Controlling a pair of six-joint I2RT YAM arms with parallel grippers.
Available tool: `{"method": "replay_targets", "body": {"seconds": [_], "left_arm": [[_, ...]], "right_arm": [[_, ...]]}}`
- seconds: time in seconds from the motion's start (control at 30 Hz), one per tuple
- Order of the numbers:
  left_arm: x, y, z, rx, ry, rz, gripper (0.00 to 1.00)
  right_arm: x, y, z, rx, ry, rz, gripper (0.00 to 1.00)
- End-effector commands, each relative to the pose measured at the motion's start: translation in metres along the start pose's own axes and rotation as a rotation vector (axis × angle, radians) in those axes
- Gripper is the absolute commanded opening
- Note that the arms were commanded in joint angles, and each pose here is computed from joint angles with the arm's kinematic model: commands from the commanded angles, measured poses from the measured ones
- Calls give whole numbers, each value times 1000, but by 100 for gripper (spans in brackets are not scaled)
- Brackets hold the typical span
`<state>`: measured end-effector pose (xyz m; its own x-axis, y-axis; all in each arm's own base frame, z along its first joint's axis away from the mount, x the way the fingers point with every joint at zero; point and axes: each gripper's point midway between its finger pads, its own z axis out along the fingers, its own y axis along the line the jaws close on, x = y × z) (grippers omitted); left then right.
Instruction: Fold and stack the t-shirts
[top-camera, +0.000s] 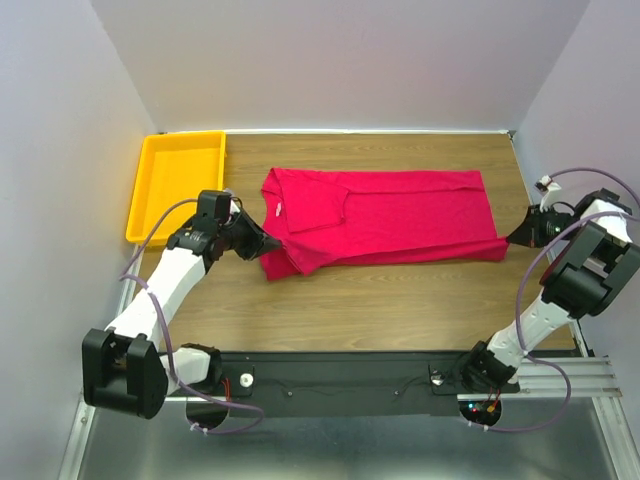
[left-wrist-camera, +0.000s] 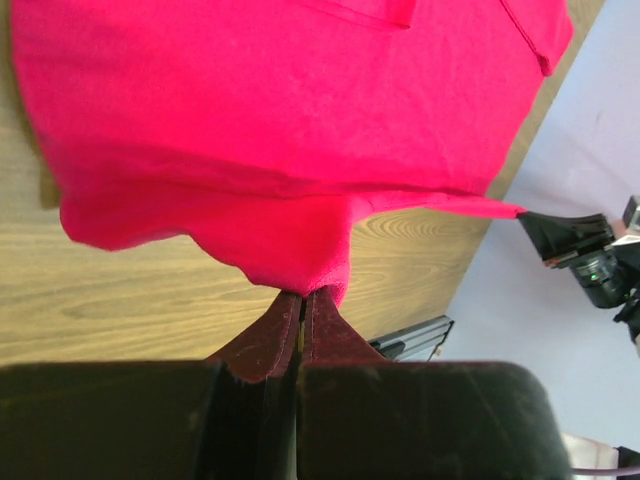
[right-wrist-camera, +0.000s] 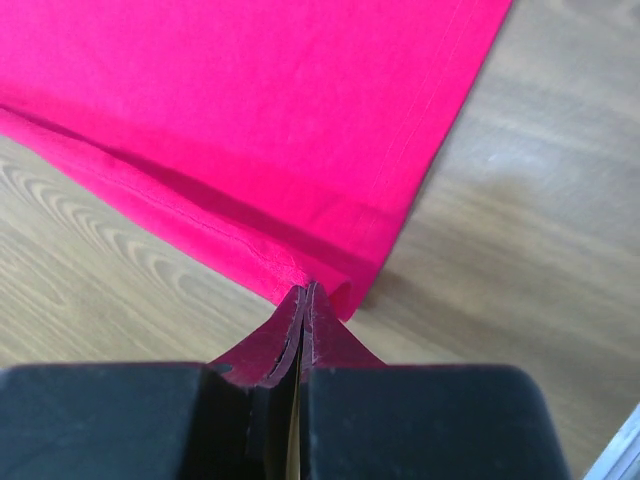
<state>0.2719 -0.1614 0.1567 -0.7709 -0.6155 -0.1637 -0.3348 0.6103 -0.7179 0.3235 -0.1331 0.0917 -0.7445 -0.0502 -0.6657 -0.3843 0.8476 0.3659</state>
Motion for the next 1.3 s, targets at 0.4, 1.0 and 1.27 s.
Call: {"method": "replay_targets", "body": {"seconds": [0.4,1.0,1.27], "left_arm": [[-35,-29,14,24,-13,194,0],[-63,-40,49,-23,65,476,0],[-70,-50,51,-12,62,540,0]], "right_arm": [[-40,-23,7,-24,-109,-5,1],[-41,-30,20,-27,-100,16,1],[-44,-30,31,-37,-98,24,1]]}}
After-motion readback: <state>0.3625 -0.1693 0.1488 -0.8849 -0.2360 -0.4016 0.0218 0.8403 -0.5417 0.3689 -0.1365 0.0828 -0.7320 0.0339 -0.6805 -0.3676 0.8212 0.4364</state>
